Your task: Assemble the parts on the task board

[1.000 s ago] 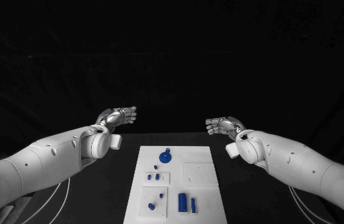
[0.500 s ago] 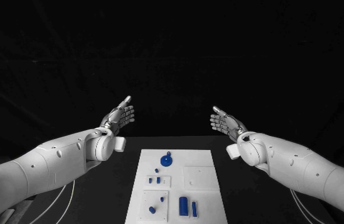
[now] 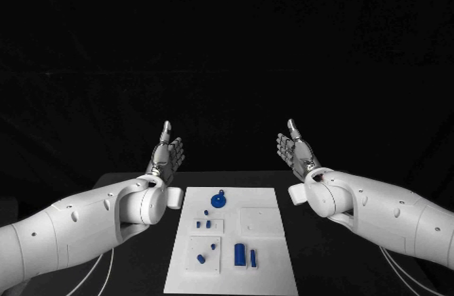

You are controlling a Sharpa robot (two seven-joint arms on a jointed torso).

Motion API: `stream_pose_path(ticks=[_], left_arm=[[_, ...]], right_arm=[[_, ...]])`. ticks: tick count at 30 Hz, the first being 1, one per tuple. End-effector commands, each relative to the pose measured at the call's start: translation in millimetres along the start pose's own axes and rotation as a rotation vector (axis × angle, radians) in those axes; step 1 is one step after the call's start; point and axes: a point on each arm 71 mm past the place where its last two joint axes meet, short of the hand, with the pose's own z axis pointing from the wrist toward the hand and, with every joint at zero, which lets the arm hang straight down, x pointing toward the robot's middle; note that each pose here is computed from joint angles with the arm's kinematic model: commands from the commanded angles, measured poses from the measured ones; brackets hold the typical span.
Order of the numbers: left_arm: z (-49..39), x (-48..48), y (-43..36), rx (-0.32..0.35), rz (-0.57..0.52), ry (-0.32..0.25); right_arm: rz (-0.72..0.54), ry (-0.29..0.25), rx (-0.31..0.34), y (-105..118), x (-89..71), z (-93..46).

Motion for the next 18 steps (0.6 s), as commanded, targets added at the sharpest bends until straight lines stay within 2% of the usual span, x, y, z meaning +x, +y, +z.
stream_pose_path(ticks=[1,4,8,13,18], left_arm=[[-16.0,6.3,-3.2,0.089,0.071,-0.112],[-27.4,14.3,-1.6,0.096,0.07,-0.12],[-38.2,21.5,-0.9,0.103,0.069,-0.128],[-41.0,23.3,-0.8,0.105,0.069,-0.13],[-41.0,23.3,-0.8,0.105,0.069,-0.13]], right_arm=[[0.031,-0.152,-0.064,4,4.9,-16.1],[0.047,-0.174,-0.069,6,14.8,-30.1],[0.063,-0.198,-0.072,7,25.6,-46.9],[0.07,-0.212,-0.071,9,31.6,-57.1],[0.072,-0.216,-0.071,9,33.2,-59.8]])
